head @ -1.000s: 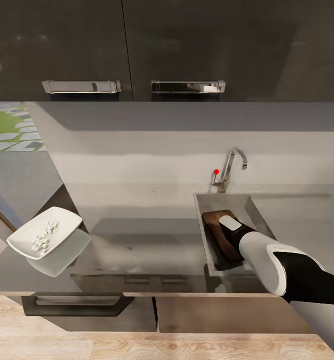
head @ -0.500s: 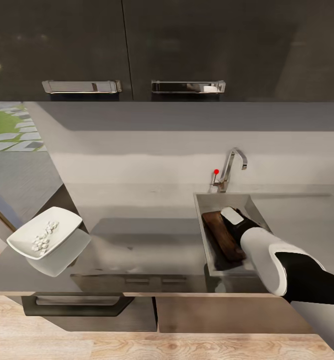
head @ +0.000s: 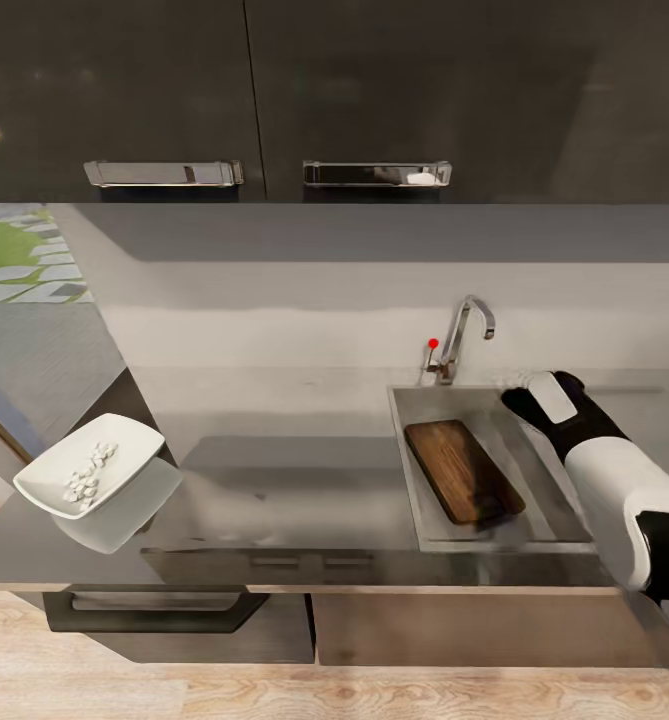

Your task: In the kitchen, take the Vidalia onion out of the sink, dice it on the chopping board with the paring knife, put the diced onion into the bowl on the countertop, then place both the paring knife and the chopping board into the sink.

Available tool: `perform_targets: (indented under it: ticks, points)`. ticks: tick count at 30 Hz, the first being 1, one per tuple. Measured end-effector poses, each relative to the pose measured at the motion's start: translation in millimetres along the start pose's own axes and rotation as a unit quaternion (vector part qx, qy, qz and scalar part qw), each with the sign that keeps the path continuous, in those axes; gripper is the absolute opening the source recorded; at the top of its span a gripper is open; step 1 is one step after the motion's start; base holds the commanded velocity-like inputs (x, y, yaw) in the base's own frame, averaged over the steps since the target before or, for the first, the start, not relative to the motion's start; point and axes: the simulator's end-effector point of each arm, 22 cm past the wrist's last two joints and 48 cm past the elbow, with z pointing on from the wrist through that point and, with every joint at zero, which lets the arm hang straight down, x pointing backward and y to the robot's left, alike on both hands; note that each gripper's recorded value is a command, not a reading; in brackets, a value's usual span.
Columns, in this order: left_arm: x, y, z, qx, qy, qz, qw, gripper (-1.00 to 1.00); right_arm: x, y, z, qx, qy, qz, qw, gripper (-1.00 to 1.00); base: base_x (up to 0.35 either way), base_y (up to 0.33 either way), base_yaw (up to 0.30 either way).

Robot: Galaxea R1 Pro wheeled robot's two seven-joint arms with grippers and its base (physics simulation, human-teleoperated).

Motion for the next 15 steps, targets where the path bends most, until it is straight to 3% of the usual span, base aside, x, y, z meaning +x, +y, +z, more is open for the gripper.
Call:
perform_targets:
  ticks: [3, 5, 6, 7, 9, 10, 12, 15]
  points:
    - [-0.3, 0.0, 0.0, 0.0, -0.001, 0.0, 1.0, 1.0, -9.2, 12.6, 7.7, -0.072, -0.01, -0.078, 0.9943, 1.0, 0.0, 0.0, 0.0]
    - [-0.6, -0.2, 0.1, 0.0, -0.001, 0.0, 1.0, 1.0, -1.8, 20.3, 12.8, -0.113, -0.01, -0.142, 0.9833, 1.0, 0.0, 0.0, 0.0]
    - [-0.5, -0.4, 0.0, 0.001, -0.001, 0.0, 1.0, 1.0, 0.8, 22.3, 13.6, -0.122, -0.01, -0.161, 0.9794, 1.0, -0.029, 0.0, 0.0]
    - [-0.6, -1.2, 0.0, 0.001, -0.001, 0.0, 1.0, 1.0, 7.7, 28.3, 14.3, -0.145, -0.01, -0.211, 0.9666, 1.0, -0.05, 0.0, 0.0]
    - [-0.6, -2.2, -0.1, 0.002, -0.001, 0.0, 1.0, 1.0, 17.3, 39.0, 11.9, -0.177, -0.012, -0.275, 0.945, 1.0, -0.073, 0.0, 0.0]
    - [-0.9, -2.6, -0.2, 0.002, -0.001, 0.0, 1.0, 1.0, 23.7, 46.3, 9.0, -0.198, -0.011, -0.309, 0.9301, 1.0, -0.104, 0.0, 0.0]
    - [-1.3, -3.0, -0.1, 0.003, -0.002, 0.0, 1.0, 1.0, 29.9, 52.3, 5.6, -0.219, -0.007, -0.331, 0.9177, 1.0, -0.127, 0.0, 0.0]
    - [-1.2, -3.1, -0.1, 0.003, -0.002, 0.0, 1.0, 1.0, 33.3, 54.8, 3.7, -0.231, -0.004, -0.342, 0.9107, 1.0, -0.165, 0.0, 0.0]
